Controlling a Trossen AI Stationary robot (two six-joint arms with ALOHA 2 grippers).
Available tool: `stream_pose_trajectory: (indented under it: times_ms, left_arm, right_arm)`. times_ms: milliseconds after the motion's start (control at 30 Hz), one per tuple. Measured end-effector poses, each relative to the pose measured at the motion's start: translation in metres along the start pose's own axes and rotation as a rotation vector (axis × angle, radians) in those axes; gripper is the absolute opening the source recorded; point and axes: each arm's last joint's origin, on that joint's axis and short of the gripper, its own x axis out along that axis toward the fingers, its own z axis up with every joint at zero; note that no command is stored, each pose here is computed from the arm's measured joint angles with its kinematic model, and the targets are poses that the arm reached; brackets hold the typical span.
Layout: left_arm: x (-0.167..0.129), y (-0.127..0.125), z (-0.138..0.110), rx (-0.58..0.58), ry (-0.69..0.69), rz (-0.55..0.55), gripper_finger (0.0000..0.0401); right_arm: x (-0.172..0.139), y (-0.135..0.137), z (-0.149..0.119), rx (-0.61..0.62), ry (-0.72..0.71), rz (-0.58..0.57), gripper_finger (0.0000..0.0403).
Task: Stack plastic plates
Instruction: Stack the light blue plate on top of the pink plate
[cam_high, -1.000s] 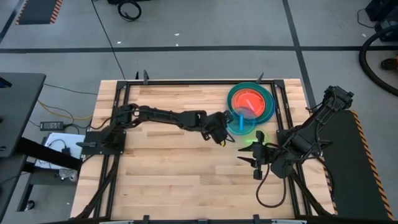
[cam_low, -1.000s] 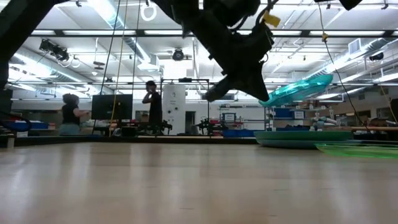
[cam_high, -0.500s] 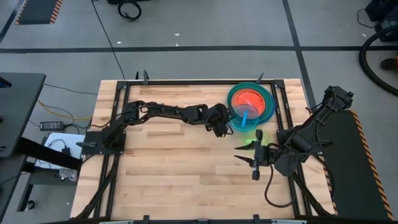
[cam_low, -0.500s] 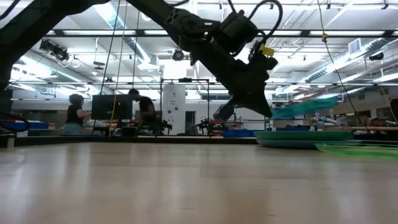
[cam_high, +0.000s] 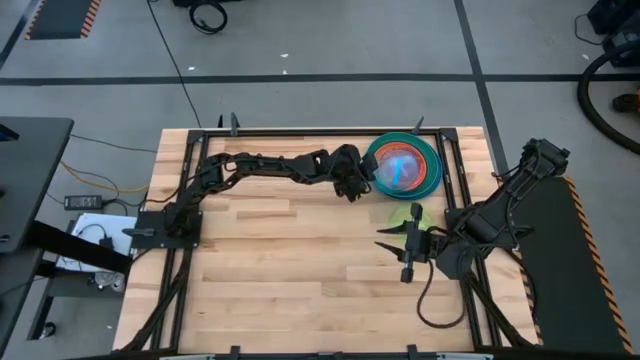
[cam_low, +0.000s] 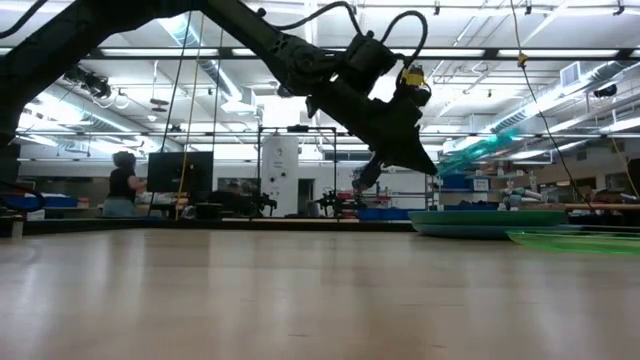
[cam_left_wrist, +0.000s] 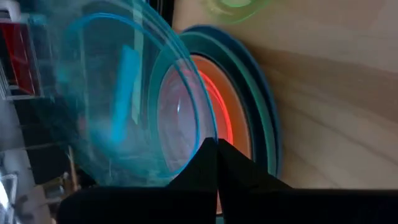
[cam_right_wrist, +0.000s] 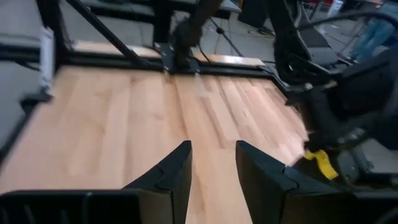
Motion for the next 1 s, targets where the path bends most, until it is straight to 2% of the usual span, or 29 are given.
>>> stream_pose_trajectory:
  times_ms: [167,400,667,833,1000]
  left_arm:
    - [-0.001,-0.006,0.004,-0.036,0.103,-0.056,0.0001]
    - [-0.007,-0.013,0.009,-0.046,0.225,-0.154,0.0001]
    - [-0.049,0.011,0.016,-0.269,0.261,-0.202,0.0002]
    - [-0.077,0.026,0.036,-0.331,0.238,-0.21,0.0003]
    - [-0.092,0.027,0.057,-0.363,0.242,-0.244,0.0003]
  right_arm:
    - [0.01,-0.012,-0.007,-0.063,0.063,-0.092,0.0134]
    - [0.029,-0.039,-0.019,-0.122,0.246,-0.156,0.0134]
    - [0.04,-0.053,-0.022,-0.195,0.406,-0.165,0.0143]
    - [0.051,-0.052,-0.02,-0.353,0.53,-0.187,0.0156]
    - [0.06,-0.046,-0.008,-0.561,0.549,-0.22,0.0179]
